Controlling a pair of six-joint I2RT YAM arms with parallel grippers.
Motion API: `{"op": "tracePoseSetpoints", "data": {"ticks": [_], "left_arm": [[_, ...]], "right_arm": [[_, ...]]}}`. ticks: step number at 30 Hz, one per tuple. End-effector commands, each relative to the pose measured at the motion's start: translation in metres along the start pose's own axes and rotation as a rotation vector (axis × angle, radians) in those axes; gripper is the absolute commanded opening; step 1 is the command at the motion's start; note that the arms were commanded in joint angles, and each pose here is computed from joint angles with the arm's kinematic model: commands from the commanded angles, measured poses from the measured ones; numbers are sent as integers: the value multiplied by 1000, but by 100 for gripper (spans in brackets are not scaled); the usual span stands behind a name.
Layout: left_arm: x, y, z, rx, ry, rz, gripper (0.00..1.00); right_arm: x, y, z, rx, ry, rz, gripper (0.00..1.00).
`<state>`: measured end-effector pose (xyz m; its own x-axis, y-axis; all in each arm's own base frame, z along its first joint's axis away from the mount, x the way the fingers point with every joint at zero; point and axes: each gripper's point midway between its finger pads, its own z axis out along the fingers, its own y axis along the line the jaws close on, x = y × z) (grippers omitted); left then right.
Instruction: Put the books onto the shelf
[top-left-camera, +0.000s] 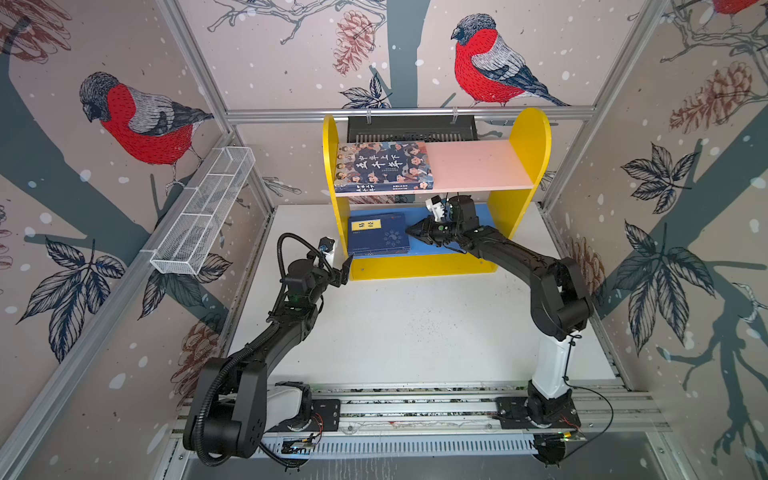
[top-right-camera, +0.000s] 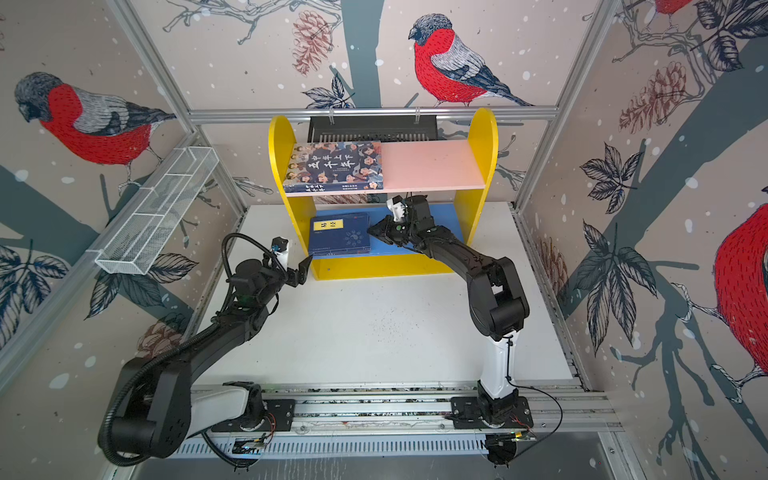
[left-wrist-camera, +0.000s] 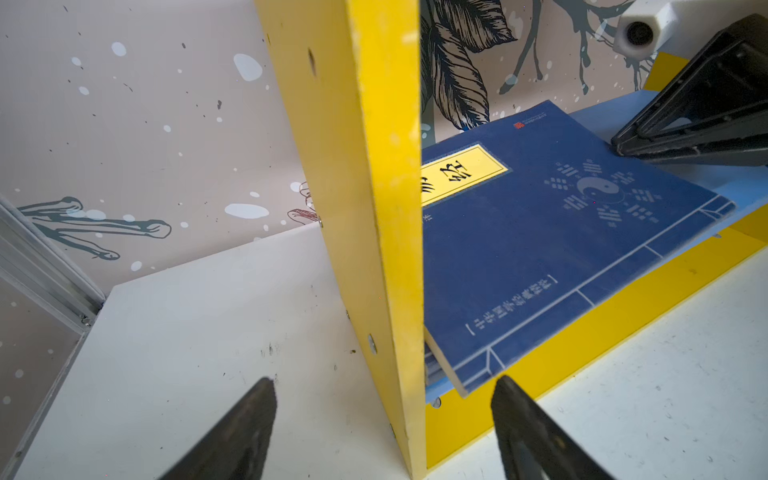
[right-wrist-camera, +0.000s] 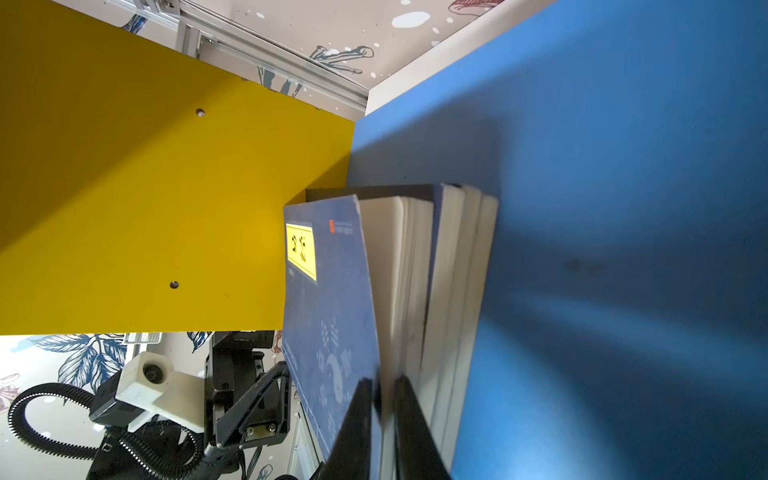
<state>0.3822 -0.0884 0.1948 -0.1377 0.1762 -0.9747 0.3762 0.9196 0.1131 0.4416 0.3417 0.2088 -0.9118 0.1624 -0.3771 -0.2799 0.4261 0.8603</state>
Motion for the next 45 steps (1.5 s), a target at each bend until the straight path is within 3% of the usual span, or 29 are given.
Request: {"op": "tracePoseSetpoints", "data": {"ticks": [1,45], "left_arm": [[-19,1,-1,-4,-80,27,81],[-22,8,10,-25,-102,-13,81]], "right_arm": [[-6,12,2,-38,-12,-17,15],[-17,3,8,-21,-13,-6,15]]}}
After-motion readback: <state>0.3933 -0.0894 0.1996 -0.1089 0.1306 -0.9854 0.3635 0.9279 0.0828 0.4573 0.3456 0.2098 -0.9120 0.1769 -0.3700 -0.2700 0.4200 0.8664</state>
